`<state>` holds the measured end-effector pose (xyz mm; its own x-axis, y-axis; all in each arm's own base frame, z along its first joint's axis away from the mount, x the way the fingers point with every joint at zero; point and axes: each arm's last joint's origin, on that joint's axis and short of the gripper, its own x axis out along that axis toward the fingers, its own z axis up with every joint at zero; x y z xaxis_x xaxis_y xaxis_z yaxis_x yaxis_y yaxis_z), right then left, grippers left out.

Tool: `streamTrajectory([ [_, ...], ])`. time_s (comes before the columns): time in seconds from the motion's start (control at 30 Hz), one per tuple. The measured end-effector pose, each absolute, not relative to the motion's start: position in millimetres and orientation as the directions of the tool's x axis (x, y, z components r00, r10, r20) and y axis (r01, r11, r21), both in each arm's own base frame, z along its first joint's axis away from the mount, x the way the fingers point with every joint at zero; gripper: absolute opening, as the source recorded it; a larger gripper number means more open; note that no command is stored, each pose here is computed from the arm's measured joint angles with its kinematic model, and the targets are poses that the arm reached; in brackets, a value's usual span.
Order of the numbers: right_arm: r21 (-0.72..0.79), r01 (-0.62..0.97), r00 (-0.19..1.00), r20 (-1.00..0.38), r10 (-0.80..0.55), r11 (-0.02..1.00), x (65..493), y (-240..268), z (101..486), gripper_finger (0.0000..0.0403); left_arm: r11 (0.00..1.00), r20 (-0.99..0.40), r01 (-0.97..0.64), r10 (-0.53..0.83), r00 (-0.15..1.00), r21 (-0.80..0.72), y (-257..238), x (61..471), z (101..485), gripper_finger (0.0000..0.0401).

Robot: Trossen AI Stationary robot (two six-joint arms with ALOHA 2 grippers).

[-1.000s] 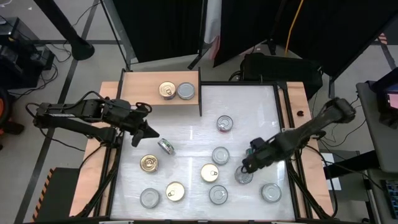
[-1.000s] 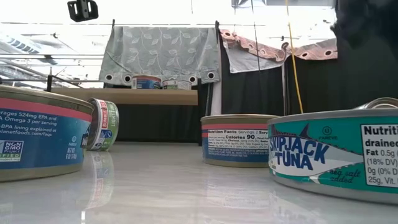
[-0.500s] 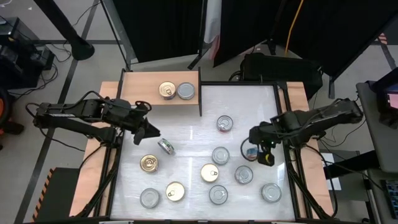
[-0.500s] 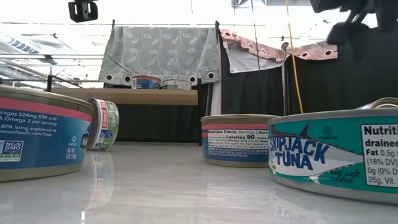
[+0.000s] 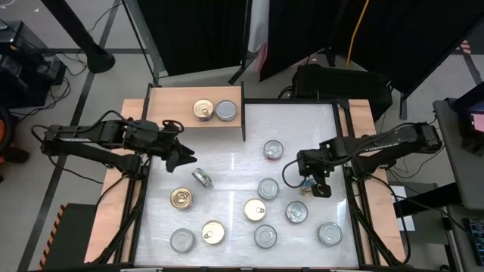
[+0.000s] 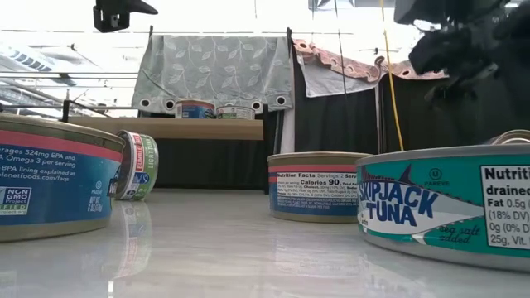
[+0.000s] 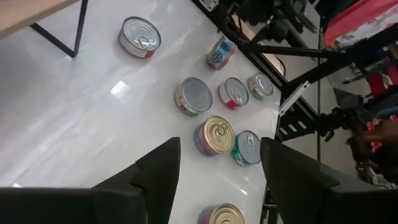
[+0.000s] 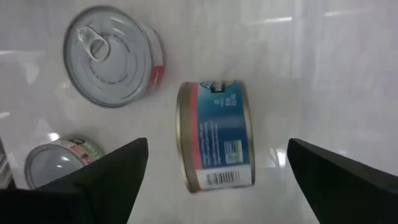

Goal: Stack canned seafood by type on shelf
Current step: Stack the blue pink tuna can on top of the blue pink tuna can on the shelf

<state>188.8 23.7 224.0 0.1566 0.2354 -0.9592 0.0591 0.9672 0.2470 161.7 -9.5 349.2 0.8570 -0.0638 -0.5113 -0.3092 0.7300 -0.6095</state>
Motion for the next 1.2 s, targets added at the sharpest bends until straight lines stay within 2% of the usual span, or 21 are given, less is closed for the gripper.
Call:
streamTrajectory([
  [0.13,0.260,0.043,0.125,-0.959,0.253,0.965,192,25,209,0.0376,0.731,-0.511,-0.322,-0.042,0.858,-0.602,-9,162,349,0.0224],
  [0.23,0.250,0.023,0.069,-0.966,0.248,0.968,194,25,196,0.0360,0.732,-0.511,-0.339,-0.014,0.860,-0.591,-8,162,349,0.0224],
  [0.37,0.235,-0.025,0.020,-0.972,0.236,0.972,201,25,184,0.0300,0.735,-0.510,-0.357,0.017,0.860,-0.577,-7,162,349,0.0224],
  [0.57,0.236,-0.007,0.025,-0.971,0.236,0.972,208,26,186,0.0169,0.732,-0.507,-0.393,0.075,0.858,-0.556,-5,162,349,0.0224],
  [0.73,0.251,0.048,0.100,-0.964,0.245,0.967,218,25,216,0.0170,0.722,-0.471,-0.418,0.144,0.870,-0.551,-3,163,352,0.0224],
  [0.83,0.267,0.104,0.176,-0.953,0.247,0.958,226,20,247,0.0170,0.712,-0.416,-0.405,0.173,0.893,-0.574,-2,166,358,0.0224],
  [0.97,0.337,0.127,0.388,-0.883,0.266,0.933,246,11,303,0.0170,0.685,-0.356,-0.403,0.219,0.908,-0.607,3,171,366,0.0224],
  [1.1,0.447,0.126,0.681,-0.688,0.250,0.886,272,-8,362,0.0177,0.739,-0.295,-0.355,0.218,0.930,-0.573,8,180,378,0.0228],
  [1.2,0.499,0.091,0.853,-0.485,0.191,0.862,287,-26,400,0.0182,0.738,-0.211,-0.318,0.238,0.948,-0.596,15,188,388,0.0256],
])
